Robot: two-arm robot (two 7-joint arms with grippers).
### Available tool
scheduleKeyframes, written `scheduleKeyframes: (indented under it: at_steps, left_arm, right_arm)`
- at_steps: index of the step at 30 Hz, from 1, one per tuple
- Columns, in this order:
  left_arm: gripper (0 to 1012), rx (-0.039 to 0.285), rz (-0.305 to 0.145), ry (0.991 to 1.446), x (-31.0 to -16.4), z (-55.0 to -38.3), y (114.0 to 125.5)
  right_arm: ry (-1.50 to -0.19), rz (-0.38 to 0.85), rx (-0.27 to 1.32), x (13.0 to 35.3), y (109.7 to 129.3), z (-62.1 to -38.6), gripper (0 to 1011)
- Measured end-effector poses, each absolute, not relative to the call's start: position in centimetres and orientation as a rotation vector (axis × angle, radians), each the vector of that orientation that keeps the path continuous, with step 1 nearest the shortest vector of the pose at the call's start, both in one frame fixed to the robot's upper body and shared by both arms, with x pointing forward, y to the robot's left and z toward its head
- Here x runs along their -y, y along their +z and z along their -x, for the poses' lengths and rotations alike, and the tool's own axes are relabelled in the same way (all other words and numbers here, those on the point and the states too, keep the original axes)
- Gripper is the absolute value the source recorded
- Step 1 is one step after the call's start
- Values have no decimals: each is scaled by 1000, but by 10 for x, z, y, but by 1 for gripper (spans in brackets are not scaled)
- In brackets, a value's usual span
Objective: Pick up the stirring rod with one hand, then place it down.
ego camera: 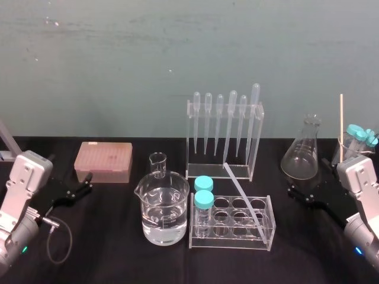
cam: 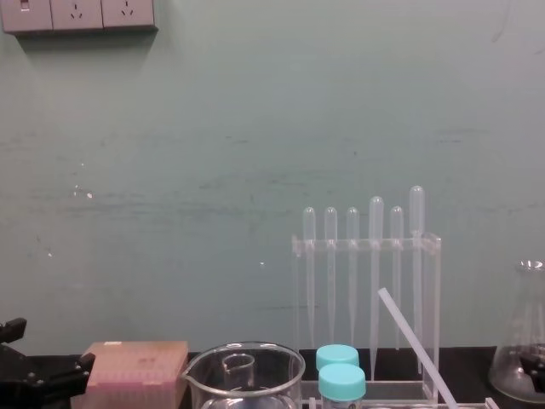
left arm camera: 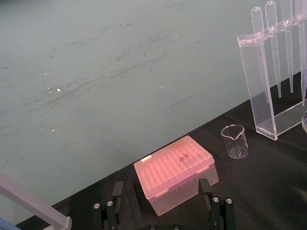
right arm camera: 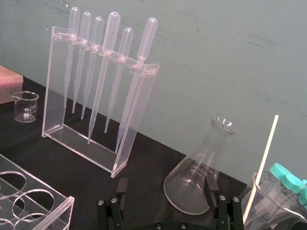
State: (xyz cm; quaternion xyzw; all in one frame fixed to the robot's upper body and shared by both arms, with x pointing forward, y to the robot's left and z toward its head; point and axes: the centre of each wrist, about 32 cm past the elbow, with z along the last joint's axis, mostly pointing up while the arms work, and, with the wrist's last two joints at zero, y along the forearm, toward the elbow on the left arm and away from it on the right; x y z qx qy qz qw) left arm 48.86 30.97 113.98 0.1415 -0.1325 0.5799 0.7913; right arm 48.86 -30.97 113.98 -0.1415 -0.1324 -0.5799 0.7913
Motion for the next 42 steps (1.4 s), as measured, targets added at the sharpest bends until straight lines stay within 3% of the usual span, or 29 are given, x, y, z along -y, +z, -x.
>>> scheduleKeyframes:
  at_steps: [28,36,42]
  left_arm:
    - [1000,285,-304,1248,-310,-489,1140]
    - [1000,285,-304,1248,-310,-489,1140]
    - [1000,285,-304,1248,-310,-489,1140]
  right_arm:
    - [-1253,289,315,309,1141,-488,1000]
    - [-1216,232,470,306,1146,-482,1000]
    - [-1122,183,696,298,1155,-476,1000]
